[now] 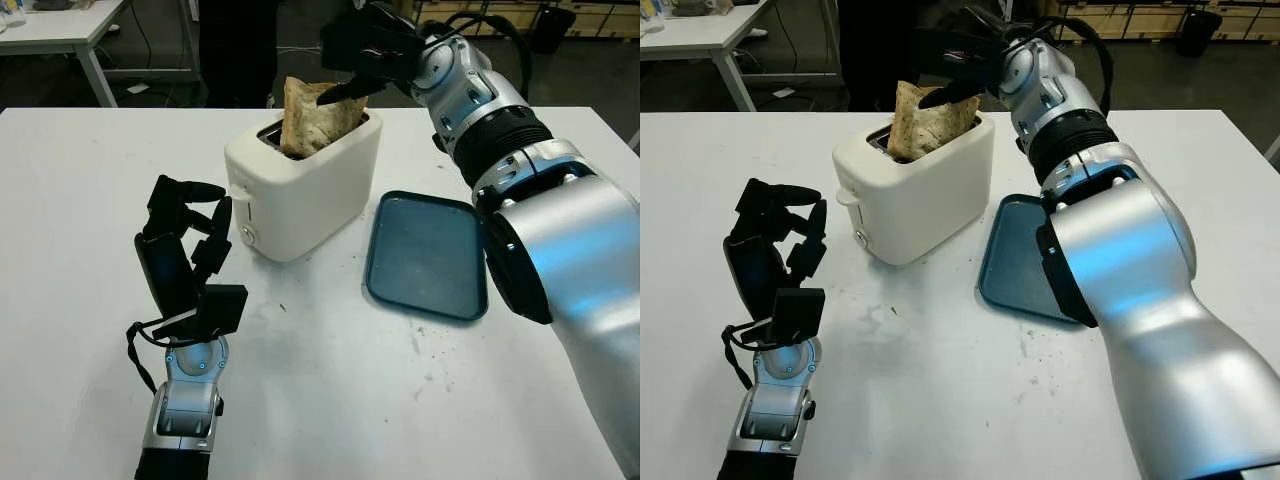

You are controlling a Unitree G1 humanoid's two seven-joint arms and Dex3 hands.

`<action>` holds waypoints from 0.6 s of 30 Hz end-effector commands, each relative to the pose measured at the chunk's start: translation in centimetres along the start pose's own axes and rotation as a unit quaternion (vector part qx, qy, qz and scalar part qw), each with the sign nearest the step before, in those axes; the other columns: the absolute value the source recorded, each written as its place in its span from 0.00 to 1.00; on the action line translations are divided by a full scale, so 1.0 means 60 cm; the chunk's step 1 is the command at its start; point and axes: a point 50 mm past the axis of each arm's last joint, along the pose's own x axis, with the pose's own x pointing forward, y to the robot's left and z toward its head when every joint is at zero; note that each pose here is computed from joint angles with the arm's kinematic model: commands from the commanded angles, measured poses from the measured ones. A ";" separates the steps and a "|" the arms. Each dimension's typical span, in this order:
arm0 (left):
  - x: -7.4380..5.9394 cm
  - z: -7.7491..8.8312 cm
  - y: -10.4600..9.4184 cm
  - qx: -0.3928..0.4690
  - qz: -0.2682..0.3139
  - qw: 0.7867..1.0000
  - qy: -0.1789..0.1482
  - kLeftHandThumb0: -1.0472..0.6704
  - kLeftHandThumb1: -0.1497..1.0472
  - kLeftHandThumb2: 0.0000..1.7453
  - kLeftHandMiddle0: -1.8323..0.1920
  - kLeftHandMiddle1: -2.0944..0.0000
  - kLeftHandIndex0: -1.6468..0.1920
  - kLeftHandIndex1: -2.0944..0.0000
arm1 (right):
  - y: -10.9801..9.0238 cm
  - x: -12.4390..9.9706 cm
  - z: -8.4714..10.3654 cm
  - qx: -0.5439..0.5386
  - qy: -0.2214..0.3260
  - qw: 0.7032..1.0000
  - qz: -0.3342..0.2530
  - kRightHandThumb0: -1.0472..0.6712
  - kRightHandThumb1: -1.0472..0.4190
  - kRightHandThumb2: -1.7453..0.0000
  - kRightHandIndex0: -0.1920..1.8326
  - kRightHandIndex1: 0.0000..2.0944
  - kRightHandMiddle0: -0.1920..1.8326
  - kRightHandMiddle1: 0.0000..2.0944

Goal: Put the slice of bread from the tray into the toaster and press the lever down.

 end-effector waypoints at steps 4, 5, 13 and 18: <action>-0.006 0.004 -0.005 -0.014 0.005 1.000 0.004 0.34 0.89 0.16 0.53 0.17 0.59 0.30 | -0.008 0.000 0.004 -0.012 0.010 1.000 -0.019 0.11 0.17 1.00 0.13 0.58 0.34 0.01; -0.006 0.005 -0.006 -0.015 0.004 1.000 0.003 0.34 0.89 0.16 0.53 0.17 0.59 0.30 | -0.008 0.000 0.005 -0.021 0.008 1.000 -0.022 0.11 0.18 1.00 0.14 0.58 0.35 0.01; -0.011 0.001 -0.006 -0.003 0.004 1.000 0.001 0.35 0.89 0.17 0.54 0.17 0.59 0.30 | -0.003 -0.006 0.063 -0.426 -0.131 0.890 -0.091 0.26 0.26 1.00 0.16 0.43 0.35 0.01; -0.012 0.000 -0.009 -0.002 0.004 1.000 0.004 0.35 0.89 0.16 0.53 0.17 0.59 0.30 | 0.007 -0.013 0.093 -0.615 -0.222 0.745 -0.132 0.35 0.25 1.00 0.31 0.14 0.36 0.00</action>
